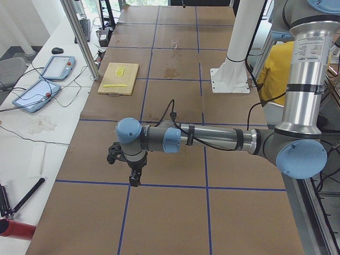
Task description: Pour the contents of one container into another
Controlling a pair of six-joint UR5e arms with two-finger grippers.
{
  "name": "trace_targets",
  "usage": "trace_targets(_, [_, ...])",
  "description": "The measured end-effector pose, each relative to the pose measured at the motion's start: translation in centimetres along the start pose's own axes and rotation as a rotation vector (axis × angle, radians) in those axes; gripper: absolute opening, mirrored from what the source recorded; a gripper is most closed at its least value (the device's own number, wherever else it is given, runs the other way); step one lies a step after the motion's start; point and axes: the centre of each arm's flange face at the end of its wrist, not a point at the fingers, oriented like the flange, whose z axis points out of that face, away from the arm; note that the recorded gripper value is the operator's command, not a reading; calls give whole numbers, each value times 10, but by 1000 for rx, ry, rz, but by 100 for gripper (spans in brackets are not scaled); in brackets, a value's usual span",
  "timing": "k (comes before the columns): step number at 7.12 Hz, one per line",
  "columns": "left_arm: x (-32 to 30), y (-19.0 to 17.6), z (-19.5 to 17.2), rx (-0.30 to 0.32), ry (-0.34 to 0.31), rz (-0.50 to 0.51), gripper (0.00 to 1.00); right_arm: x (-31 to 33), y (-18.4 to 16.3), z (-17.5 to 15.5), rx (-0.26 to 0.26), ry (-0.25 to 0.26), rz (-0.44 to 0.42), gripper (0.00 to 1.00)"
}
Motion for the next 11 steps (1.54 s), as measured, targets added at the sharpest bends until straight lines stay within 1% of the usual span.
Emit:
trace_targets(1, [-2, 22, 4, -10, 1, 26, 100, 0, -1, 0, 1, 0, 1, 100])
trace_targets(2, [-3, 36, 7, -16, 3, 37, 100, 0, -3, 0, 3, 1, 0, 100])
trace_targets(3, [-3, 41, 7, -19, 3, 41, 100, -1, -6, -2, 6, 1, -3, 100])
trace_targets(9, [-1, 37, 3, -6, 0, 50, 100, -6, -16, -9, 19, 8, -15, 100])
trace_targets(11, [0, 37, 2, -4, 1, 51, 100, -11, -30, -18, -2, 1, 13, 100])
